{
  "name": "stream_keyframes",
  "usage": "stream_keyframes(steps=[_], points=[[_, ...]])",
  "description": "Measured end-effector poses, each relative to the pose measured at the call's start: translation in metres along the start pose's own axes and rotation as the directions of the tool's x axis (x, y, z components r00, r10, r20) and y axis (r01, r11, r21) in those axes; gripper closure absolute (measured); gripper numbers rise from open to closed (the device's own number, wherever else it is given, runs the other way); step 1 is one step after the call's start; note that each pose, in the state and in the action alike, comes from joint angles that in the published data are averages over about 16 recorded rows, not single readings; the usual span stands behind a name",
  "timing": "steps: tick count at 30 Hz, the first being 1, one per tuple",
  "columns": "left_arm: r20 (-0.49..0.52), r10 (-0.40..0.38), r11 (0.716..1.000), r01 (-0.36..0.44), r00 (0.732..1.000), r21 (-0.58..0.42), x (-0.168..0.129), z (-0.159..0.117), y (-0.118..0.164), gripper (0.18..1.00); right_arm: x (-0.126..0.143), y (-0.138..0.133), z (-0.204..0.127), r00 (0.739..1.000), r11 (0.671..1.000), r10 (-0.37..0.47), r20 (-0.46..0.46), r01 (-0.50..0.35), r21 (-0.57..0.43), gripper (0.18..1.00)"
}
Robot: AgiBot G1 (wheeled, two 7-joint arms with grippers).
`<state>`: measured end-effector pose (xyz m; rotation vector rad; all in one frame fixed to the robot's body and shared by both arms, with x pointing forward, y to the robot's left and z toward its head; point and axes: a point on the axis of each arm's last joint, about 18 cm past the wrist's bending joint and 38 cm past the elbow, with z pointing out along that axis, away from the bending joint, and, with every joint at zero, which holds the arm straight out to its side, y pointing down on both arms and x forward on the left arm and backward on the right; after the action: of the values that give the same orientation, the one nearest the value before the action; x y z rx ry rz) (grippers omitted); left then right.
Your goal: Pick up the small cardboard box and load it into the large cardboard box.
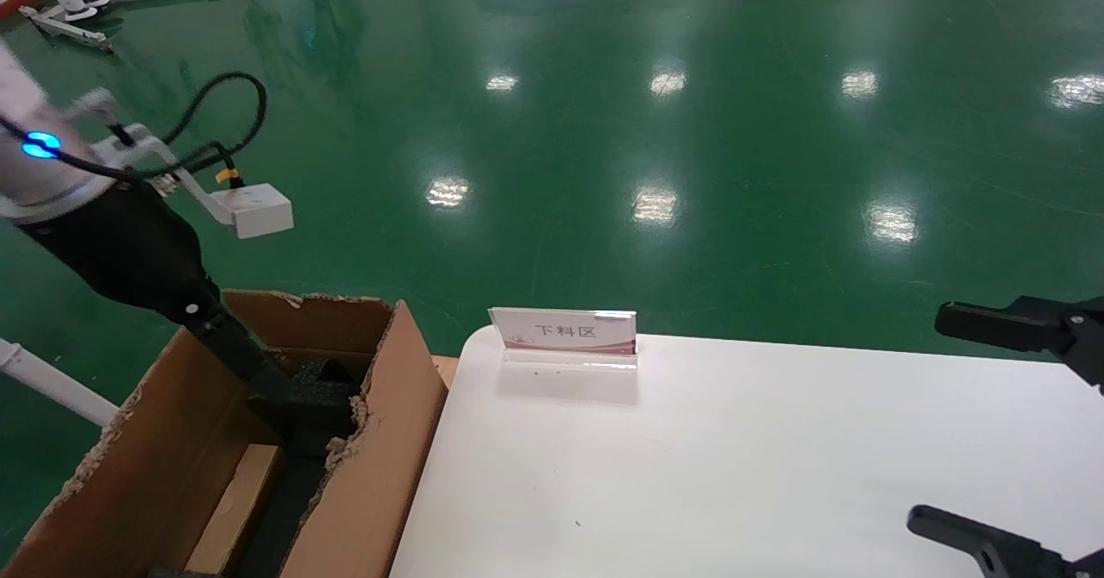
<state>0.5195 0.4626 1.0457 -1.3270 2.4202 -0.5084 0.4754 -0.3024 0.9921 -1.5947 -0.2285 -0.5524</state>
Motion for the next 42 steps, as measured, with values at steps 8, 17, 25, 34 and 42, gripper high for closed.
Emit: stream_keyframes(steps=[8,17,25,34,42], points=[[-0.141,0.229,0.949,-0.189,0.963,0.251,0.023,-0.006,0.014,0.189,0.0,0.0,0.0,1.0,1.0,0.0,0.0,0.0,0.0,0.184],[-0.252,0.36,0.877,-0.234,0.898,0.419,0.047,0.016,0.023,0.189,0.0,0.0,0.0,1.0,1.0,0.0,0.0,0.0,0.0,0.184],[-0.321,0.391,0.861,-0.22,0.863,0.458,0.061,0.03,0.025,0.189,0.0,0.0,0.0,1.0,1.0,0.0,0.0,0.0,0.0,0.184],[-0.331,0.417,0.85,-0.234,0.847,0.472,0.068,0.036,0.017,0.189,0.0,0.0,0.0,1.0,1.0,0.0,0.0,0.0,0.0,0.184],[-0.338,0.454,0.831,-0.255,0.824,0.494,0.076,0.042,0.007,0.189,0.0,0.0,0.0,1.0,1.0,0.0,0.0,0.0,0.0,0.184]])
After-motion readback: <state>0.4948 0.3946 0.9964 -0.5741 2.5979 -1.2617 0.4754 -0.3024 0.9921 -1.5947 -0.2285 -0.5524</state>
